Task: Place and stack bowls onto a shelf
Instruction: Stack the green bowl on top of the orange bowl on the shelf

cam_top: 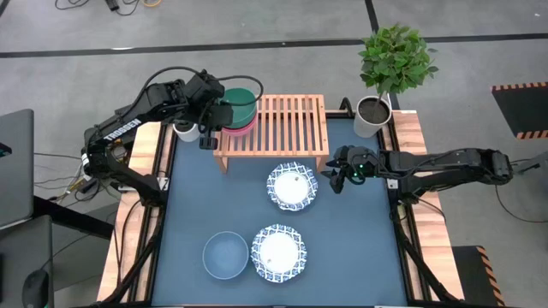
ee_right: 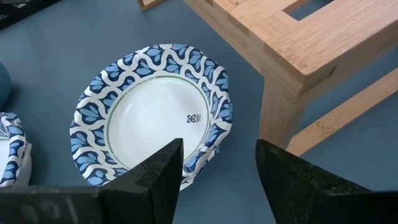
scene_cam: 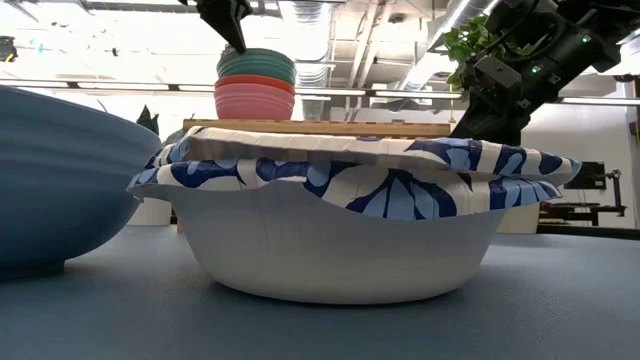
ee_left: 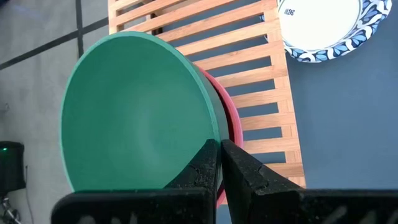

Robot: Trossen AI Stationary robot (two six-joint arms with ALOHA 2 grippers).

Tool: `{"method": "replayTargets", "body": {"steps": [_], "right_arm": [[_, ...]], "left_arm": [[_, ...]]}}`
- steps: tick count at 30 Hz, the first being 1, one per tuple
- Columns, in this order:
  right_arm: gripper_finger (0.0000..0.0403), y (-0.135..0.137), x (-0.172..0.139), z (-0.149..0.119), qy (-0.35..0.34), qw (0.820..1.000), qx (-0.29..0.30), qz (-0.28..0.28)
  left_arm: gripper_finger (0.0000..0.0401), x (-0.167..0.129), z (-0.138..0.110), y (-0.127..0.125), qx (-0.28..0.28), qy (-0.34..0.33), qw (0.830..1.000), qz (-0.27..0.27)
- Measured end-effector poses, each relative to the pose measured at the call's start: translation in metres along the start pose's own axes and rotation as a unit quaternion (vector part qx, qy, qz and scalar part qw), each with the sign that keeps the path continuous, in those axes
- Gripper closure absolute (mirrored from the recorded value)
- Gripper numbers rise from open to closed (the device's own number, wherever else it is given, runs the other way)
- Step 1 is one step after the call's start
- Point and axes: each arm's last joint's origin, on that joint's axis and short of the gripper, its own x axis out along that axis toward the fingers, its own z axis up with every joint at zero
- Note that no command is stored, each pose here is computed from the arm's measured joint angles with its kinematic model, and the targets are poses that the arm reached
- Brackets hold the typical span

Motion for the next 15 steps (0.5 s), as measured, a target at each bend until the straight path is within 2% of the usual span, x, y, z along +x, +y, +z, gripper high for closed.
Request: {"method": "replayTargets", "body": {"steps": [8, 15], "right_arm": [[0.0177, 0.0, 0.0, 0.0001, 0.0, 1.0, 0.004, 0.0], [0.0177, 0.0, 0.0, 0.0, 0.0, 1.0, 0.005, 0.0]], "left_arm": [[0.0397, 0.0, -0.0001, 0.0, -0.001, 0.0, 1.0, 0.0], [0.0362, 0.0, -0.0002, 0.0, 0.005, 0.001, 1.0, 0.001]]}}
